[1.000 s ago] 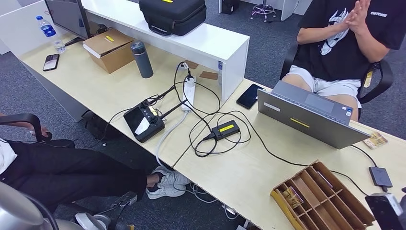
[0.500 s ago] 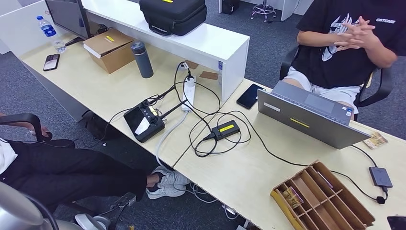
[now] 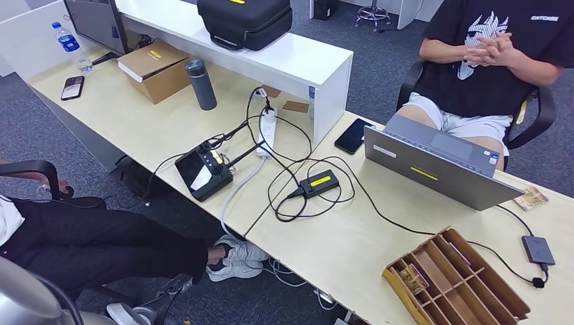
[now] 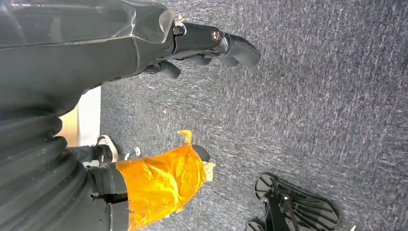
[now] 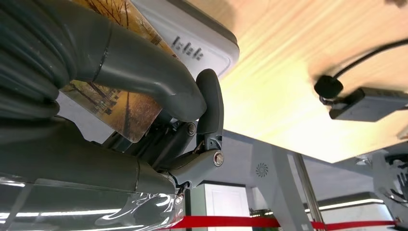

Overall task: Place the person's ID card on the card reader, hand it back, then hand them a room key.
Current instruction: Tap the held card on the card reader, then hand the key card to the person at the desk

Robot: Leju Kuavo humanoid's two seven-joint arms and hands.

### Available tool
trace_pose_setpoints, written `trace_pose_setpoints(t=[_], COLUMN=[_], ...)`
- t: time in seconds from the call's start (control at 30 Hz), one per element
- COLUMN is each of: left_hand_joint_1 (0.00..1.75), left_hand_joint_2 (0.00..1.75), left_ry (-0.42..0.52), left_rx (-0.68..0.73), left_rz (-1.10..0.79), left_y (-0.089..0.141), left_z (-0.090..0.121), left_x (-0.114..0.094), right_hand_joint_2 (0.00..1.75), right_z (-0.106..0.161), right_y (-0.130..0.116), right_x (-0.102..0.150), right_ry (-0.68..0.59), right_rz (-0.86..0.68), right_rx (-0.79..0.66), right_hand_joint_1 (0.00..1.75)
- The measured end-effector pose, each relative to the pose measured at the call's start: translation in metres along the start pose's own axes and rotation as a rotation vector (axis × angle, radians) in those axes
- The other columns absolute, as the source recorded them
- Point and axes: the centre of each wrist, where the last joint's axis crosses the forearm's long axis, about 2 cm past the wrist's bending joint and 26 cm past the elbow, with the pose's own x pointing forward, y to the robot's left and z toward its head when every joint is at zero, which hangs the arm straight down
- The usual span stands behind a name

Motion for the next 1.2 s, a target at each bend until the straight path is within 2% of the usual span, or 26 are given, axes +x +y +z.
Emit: trace_pose_setpoints(t=[0.17, 0.4, 0.67, 0.8, 1.0, 1.2], left_hand_joint_1=[0.0, 0.0, 0.0, 0.0, 0.0, 0.0], left_hand_joint_2=[1.75, 1.75, 1.75, 1.75, 1.75, 1.75], left_ry=[0.001, 0.002, 0.002, 0.0, -0.007, -0.011], left_rx=[0.0, -0.002, -0.008, -0.008, -0.003, -0.004], left_rz=[-0.003, 0.0, -0.013, -0.021, -0.036, -0.054], left_y=[0.0, -0.002, -0.004, -0.004, 0.001, 0.004], left_z=[0.0, 0.0, 0.0, 0.0, 0.0, 0.0], left_x=[0.0, -0.001, -0.001, -0.002, 0.001, 0.001], right_hand_joint_2=[1.75, 1.75, 1.75, 1.75, 1.75, 1.75], right_z=[0.003, 0.003, -0.005, -0.005, -0.007, -0.011], right_y=[0.007, -0.002, -0.056, -0.074, -0.106, -0.121], right_x=[-0.002, 0.008, 0.056, 0.072, 0.115, 0.144], right_ry=[0.032, -0.071, -0.264, -0.356, -0.513, -0.616], right_rz=[0.064, 0.048, -0.022, -0.052, -0.106, -0.102], right_rx=[0.014, -0.081, -0.294, -0.369, -0.416, -0.416], right_hand_joint_1=[1.75, 1.75, 1.75, 1.75, 1.75, 1.75])
